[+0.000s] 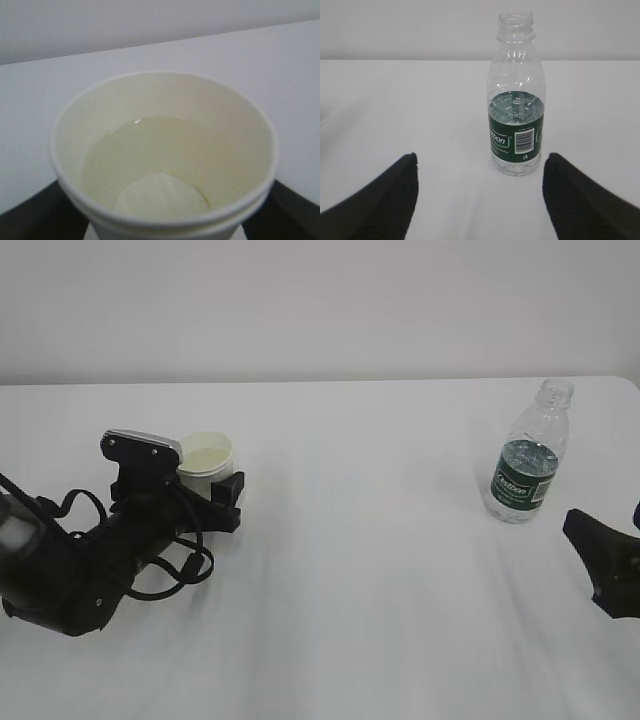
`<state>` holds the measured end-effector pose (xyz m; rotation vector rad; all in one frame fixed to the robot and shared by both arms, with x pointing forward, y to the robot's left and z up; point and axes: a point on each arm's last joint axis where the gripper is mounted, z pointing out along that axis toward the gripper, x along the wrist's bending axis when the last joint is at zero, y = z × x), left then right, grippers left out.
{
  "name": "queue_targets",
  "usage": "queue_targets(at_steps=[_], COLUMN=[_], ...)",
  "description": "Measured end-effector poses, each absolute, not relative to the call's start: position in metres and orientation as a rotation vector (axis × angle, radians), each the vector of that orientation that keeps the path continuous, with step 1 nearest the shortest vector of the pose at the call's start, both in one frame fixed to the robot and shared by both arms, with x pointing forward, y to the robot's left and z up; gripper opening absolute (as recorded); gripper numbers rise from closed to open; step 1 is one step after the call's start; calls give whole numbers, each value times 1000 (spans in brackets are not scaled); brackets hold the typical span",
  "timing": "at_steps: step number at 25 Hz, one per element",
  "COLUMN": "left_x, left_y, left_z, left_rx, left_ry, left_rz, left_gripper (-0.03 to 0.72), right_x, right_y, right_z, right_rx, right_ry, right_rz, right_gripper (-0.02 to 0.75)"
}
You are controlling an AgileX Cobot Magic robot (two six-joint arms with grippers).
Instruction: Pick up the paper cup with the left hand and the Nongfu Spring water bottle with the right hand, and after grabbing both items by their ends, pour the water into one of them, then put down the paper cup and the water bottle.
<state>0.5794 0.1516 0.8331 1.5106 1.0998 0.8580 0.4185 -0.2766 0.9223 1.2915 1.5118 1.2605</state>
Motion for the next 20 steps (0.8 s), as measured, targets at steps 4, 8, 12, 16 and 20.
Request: queue_targets(at_steps=[4, 8, 12, 16, 20], left_x=[579, 575, 569, 562, 554], left_y=[151, 153, 157, 160, 163], left_z=[833, 833, 842, 842, 837], left_rx=[1517, 1523, 1507, 1521, 1550], left_ry=[1089, 1099, 1114, 1124, 1135], left_rz=[852, 841, 843, 835, 821], left_gripper=[629, 629, 629, 629, 629], right_x=[419, 418, 418, 418, 418], right_y=[-277, -276, -276, -276, -273], right_z=[922, 922, 922, 922, 922], right_rx=[1292, 1290, 1287, 1283, 1260], right_ry=[1512, 1514, 1517, 1522, 1549], right_rz=[1260, 1261, 1263, 1266, 1279], right_gripper=[590, 590, 590, 590, 590])
